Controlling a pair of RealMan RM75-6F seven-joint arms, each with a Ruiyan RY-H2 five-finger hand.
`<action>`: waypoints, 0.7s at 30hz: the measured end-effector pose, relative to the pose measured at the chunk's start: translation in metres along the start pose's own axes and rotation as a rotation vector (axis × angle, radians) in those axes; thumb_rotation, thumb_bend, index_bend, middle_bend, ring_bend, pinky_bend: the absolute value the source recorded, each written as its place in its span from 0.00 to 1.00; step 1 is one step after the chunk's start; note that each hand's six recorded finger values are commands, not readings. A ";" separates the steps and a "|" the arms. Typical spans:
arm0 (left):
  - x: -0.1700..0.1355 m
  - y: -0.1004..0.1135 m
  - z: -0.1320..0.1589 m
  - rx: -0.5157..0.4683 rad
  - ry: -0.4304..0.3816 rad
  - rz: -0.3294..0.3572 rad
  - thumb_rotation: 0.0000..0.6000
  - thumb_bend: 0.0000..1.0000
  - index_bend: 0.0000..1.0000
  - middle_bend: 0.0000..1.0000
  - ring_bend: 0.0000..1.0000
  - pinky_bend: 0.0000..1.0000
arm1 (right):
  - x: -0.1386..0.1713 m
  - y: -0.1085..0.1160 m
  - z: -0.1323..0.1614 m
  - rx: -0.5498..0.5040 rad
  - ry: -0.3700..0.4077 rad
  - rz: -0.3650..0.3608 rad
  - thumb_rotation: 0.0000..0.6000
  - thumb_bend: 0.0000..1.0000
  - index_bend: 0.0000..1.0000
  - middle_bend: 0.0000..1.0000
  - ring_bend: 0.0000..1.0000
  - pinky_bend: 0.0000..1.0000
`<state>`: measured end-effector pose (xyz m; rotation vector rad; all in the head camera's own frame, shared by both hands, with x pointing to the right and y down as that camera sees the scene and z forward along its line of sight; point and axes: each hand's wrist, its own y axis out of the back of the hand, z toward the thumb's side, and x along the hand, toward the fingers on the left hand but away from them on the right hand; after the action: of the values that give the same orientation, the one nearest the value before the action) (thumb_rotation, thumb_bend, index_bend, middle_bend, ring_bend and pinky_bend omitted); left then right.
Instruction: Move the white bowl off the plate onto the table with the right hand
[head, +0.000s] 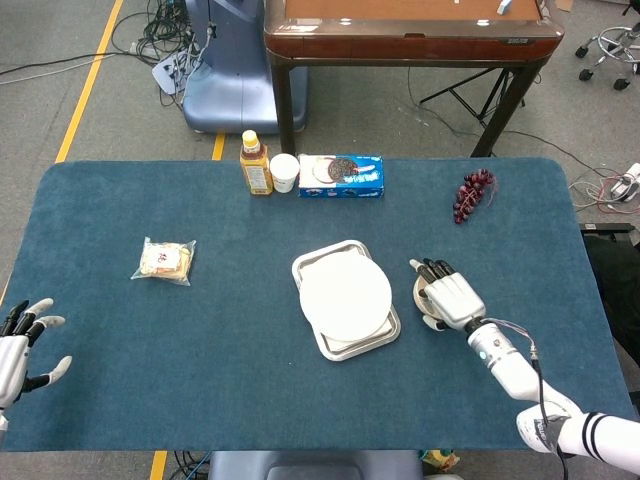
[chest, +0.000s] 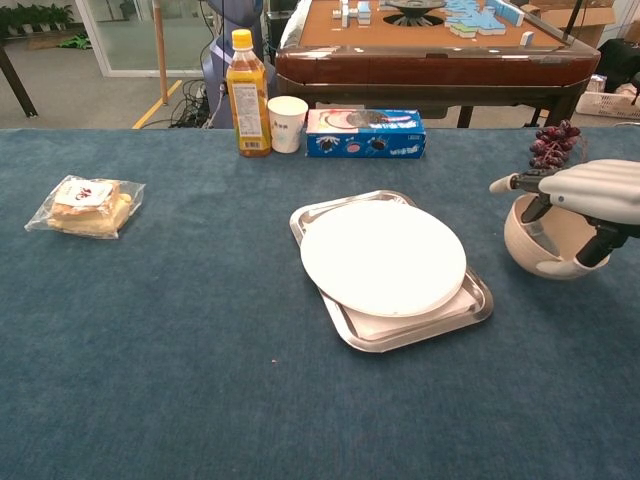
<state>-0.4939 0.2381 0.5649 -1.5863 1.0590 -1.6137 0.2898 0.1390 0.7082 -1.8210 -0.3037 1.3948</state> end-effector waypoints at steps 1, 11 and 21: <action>0.000 0.000 0.000 0.000 0.000 0.000 1.00 0.23 0.32 0.16 0.06 0.26 | 0.000 0.000 0.000 0.000 0.000 -0.001 1.00 0.21 0.56 0.07 0.00 0.09; 0.000 -0.001 0.000 0.003 0.004 -0.004 1.00 0.23 0.32 0.16 0.06 0.26 | 0.009 0.013 -0.002 0.038 -0.009 -0.050 1.00 0.08 0.49 0.06 0.00 0.09; 0.000 -0.001 0.002 0.005 -0.009 -0.001 1.00 0.23 0.32 0.17 0.07 0.26 | 0.038 0.043 -0.018 0.129 -0.120 -0.176 1.00 0.08 0.49 0.06 0.00 0.09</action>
<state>-0.4918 0.2381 0.5654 -1.5894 1.0491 -1.6075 0.3081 0.1264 0.6520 -1.5708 -0.4163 1.3701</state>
